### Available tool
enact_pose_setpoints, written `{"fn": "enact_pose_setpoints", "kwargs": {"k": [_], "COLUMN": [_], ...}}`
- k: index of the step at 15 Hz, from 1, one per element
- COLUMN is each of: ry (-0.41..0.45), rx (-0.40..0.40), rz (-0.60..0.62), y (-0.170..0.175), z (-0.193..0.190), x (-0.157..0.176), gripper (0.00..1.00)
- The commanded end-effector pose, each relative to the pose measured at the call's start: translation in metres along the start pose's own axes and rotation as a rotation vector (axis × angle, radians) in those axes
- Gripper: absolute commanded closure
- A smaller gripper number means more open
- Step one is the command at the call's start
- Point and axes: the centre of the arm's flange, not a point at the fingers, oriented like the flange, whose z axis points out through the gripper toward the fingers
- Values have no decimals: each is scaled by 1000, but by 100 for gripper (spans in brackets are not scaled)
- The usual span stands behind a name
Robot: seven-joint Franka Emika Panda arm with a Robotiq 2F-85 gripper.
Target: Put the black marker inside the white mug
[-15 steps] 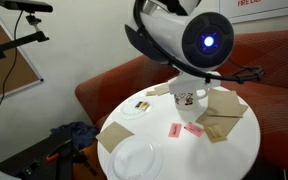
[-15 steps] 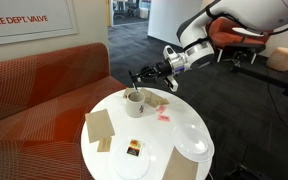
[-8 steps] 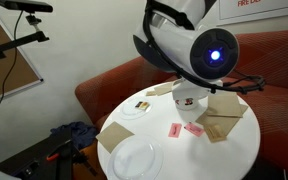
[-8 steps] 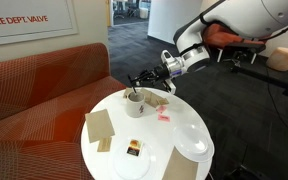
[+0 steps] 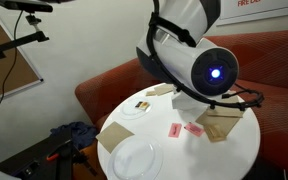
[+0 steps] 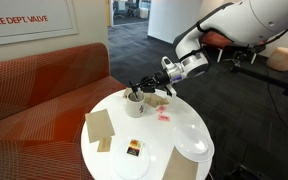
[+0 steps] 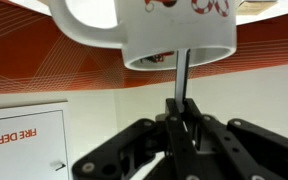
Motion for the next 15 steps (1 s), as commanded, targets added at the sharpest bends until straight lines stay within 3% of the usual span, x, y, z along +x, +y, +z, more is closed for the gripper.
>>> {"fn": "enact_pose_setpoints", "kwargs": {"k": [1, 9, 15], "ry": [-17, -20, -12], "rx": [-21, -26, -34], "rz": [0, 9, -8], "y": [4, 6, 5], "z": [1, 0, -4], "x": [-4, -4, 5], "gripper": [62, 3, 0]}}
